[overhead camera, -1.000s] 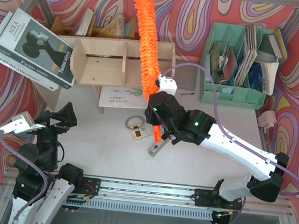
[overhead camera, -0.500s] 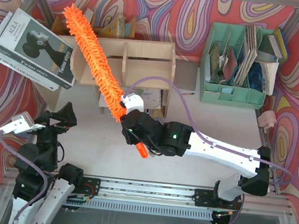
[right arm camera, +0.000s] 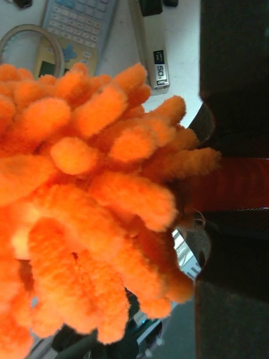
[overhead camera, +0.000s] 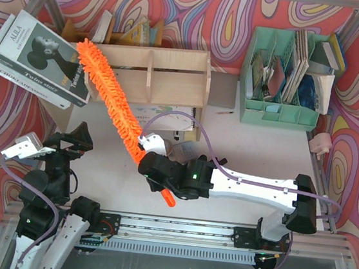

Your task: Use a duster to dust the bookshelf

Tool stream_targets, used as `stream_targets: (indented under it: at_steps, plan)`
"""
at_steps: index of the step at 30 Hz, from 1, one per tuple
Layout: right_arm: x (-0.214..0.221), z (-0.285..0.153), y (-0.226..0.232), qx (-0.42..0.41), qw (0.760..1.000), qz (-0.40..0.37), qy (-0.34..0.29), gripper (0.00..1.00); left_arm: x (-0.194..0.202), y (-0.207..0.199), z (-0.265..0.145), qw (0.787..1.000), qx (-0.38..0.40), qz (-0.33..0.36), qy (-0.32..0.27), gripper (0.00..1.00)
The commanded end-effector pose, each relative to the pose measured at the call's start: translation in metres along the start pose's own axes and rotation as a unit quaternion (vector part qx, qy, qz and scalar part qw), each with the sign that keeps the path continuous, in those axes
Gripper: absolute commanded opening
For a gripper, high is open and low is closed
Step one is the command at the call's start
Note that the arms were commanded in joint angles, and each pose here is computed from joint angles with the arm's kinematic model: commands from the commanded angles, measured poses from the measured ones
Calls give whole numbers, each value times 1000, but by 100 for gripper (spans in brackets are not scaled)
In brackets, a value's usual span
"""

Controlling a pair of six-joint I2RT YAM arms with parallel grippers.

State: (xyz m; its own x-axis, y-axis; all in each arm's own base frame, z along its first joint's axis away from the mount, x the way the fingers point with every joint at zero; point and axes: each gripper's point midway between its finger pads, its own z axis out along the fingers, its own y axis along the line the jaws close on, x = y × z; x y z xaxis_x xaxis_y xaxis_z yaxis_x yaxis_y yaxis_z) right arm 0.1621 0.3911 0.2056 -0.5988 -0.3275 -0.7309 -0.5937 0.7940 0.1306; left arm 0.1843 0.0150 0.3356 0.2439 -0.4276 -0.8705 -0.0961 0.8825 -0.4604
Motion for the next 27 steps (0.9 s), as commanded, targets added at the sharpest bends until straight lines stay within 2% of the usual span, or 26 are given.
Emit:
stream_targets:
  at_steps: [1, 5, 13, 21, 27]
  plan:
    - [10, 3, -12, 31, 999, 33, -1, 0, 2, 0, 1, 1000, 0, -3, 0, 99]
    - [22, 4, -22, 51, 997, 50, 6, 0, 1, 0, 1, 1000, 0, -3, 0, 99]
    - [32, 15, -15, 46, 998, 50, 18, 0, 1, -1, 1, 1000, 2, -4, 0, 98]
    - [-1, 5, 8, 30, 999, 24, -34, 0, 0, -1, 0, 1000, 2, -5, -2, 99]
    - [-12, -2, -15, 93, 992, 52, -63, 0, -1, 0, 0, 1000, 2, -5, -3, 98]
